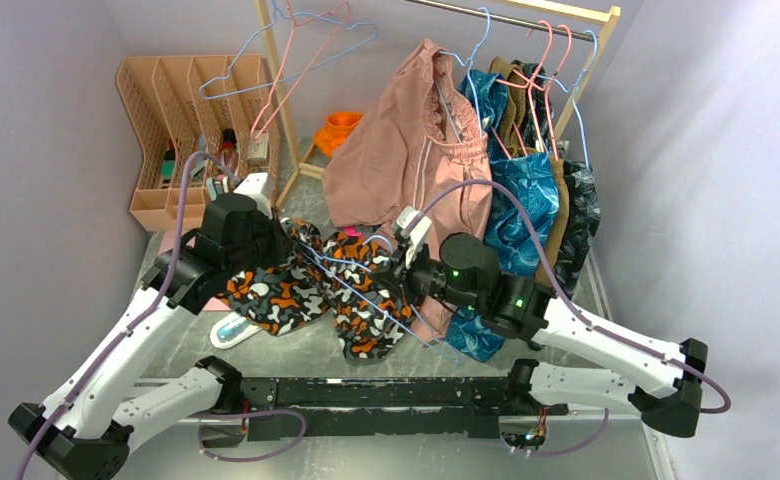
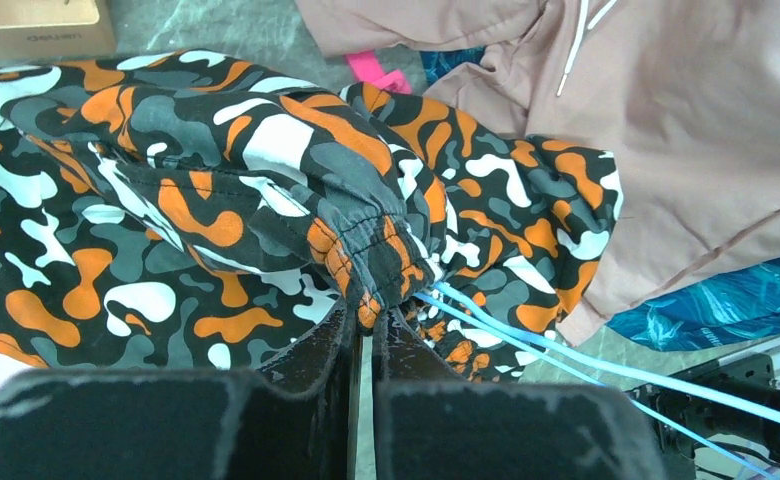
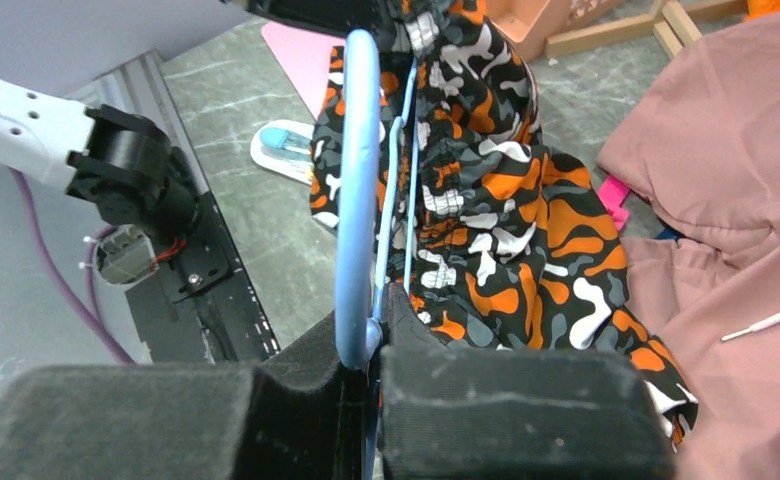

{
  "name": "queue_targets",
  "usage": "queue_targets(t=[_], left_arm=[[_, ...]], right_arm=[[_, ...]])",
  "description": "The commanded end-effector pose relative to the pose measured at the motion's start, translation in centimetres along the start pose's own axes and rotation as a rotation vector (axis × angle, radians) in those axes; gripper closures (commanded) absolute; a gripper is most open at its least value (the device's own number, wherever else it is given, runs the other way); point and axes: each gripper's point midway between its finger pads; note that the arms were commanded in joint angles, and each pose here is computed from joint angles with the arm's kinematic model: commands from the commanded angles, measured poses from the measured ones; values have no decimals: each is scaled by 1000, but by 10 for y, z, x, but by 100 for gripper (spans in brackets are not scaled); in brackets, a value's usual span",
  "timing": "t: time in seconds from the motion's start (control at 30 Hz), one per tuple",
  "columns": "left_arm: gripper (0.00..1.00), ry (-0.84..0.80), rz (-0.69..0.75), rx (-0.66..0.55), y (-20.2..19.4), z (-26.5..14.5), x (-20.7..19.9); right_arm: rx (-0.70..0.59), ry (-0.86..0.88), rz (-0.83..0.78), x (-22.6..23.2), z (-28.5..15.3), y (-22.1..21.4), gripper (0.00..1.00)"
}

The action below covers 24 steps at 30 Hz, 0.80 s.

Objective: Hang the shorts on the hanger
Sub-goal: Hang the shorts on the hanger.

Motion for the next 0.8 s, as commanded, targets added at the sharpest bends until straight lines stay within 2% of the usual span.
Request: queue_targets(t=[0.0, 0.13, 0.23, 0.57, 0.77], left_arm=[[93, -71, -10, -22, 17, -13, -18], [93, -101, -35, 2, 17, -14, -26], [93, -104, -55, 19, 16, -12, -29], [93, -147, -120, 68, 20, -4, -47], [93, -206, -140, 78, 22, -5, -60]], right_arm=[[-45, -73, 14, -12, 12, 4, 100], [-83, -260, 43, -39, 19, 7, 100], [-107, -337, 37, -46, 27, 8, 100], [-205, -241, -53, -10, 65, 9, 100], [-352, -223, -68, -7, 71, 19, 100]])
Point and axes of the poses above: each gripper's point midway between its finger pads, its own z axis out along the fingers, its own x axis along the line the jaws close on, y = z × x, and after that the axes turned 2 degrees about -z, right-handed
